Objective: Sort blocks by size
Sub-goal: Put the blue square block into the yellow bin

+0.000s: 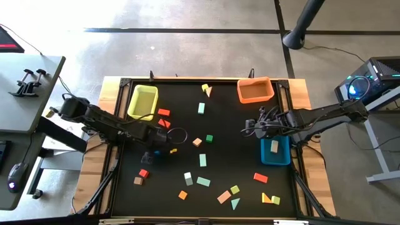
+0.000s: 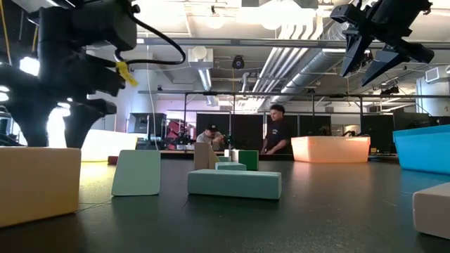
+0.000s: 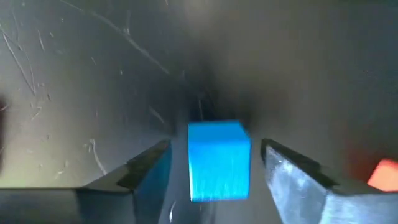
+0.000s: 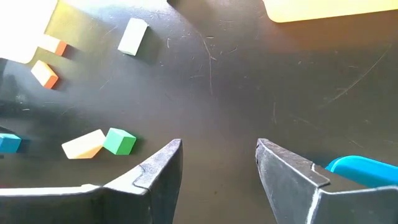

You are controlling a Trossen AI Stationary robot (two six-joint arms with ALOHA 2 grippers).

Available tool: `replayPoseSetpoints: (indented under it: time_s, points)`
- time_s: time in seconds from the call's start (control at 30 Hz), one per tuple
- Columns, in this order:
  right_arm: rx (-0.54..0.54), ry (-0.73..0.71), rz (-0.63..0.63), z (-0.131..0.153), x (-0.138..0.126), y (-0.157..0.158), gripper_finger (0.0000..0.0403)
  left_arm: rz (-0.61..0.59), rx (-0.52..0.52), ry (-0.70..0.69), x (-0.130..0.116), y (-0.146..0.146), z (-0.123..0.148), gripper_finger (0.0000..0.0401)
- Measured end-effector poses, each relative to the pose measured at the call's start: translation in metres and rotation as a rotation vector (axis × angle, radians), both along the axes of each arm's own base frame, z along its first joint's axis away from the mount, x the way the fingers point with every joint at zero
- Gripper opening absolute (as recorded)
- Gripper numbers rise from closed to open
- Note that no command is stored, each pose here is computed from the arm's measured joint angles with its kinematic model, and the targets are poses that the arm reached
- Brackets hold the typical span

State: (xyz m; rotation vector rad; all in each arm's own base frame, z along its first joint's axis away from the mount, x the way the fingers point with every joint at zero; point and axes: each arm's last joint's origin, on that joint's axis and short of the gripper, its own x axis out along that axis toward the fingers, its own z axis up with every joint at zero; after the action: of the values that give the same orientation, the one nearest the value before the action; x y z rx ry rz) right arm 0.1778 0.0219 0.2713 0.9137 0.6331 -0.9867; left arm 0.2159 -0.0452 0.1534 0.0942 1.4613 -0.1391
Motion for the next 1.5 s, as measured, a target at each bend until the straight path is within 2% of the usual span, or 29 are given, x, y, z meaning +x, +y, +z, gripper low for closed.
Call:
replayPoseSetpoints:
  time_s: [0.3, 0.47, 0.67, 0.9, 1.07, 1.33, 1.5]
  points:
    - [-0.010, 0.009, 0.018, 0.000, 0.000, 0.000, 0.0200, 0.132, -0.009, 0.020, 0.000, 0.000, -0.002, 0.0093]
    - [-0.013, 0.012, 0.023, 0.000, 0.000, 0.000, 0.0200, 0.224, -0.012, -0.013, -0.001, 0.001, 0.015, 0.0093]
    - [-0.019, 0.020, 0.031, 0.000, 0.000, 0.000, 0.0200, 0.309, 0.058, -0.179, 0.004, 0.009, 0.065, 0.0093]
    - [-0.042, 0.016, 0.021, 0.000, 0.000, -0.001, 0.0200, 0.461, 0.199, -0.323, 0.004, 0.042, 0.123, 0.0093]
    - [-0.042, 0.015, 0.021, 0.000, 0.000, -0.001, 0.0200, 0.544, 0.310, -0.352, -0.010, 0.076, 0.155, 0.0093]
    - [-0.044, 0.018, 0.024, 0.000, 0.000, -0.001, 0.0200, 0.777, 0.394, -0.220, -0.046, 0.132, 0.162, 0.0093]
    - [-0.063, 0.037, 0.059, 0.000, 0.000, -0.001, 0.0200, 0.918, 0.344, -0.142, -0.059, 0.165, 0.147, 0.0093]
